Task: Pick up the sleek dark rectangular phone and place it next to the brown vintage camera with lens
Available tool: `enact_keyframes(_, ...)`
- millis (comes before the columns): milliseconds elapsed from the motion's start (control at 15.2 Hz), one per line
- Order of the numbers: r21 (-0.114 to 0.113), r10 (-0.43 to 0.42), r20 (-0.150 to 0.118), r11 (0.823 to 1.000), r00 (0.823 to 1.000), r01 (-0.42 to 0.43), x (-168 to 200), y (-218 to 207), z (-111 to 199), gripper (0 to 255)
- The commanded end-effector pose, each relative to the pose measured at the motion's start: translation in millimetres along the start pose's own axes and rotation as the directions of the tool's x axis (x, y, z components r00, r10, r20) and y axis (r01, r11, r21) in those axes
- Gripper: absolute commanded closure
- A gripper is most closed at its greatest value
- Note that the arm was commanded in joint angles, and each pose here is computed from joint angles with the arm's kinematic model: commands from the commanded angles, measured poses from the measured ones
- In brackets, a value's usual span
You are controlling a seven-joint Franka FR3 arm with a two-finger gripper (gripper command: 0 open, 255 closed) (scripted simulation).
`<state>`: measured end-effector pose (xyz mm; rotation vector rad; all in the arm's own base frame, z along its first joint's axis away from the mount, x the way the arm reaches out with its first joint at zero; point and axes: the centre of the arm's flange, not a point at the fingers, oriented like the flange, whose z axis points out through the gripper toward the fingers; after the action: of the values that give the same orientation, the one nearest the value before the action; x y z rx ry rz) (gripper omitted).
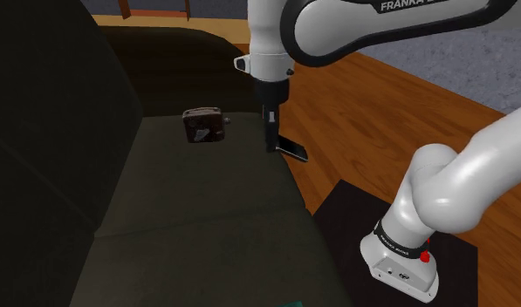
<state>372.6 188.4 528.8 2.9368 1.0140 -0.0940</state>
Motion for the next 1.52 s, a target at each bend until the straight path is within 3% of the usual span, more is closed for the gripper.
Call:
enact_keyframes(0, 0.0, -0.001, 0.0, 1.0, 1.0, 0.001, 12, 24, 1, 255)
enact_keyframes(1452, 0.0, -0.001, 0.0, 1.0, 1.0, 0.001, 137, 272, -1, 255)
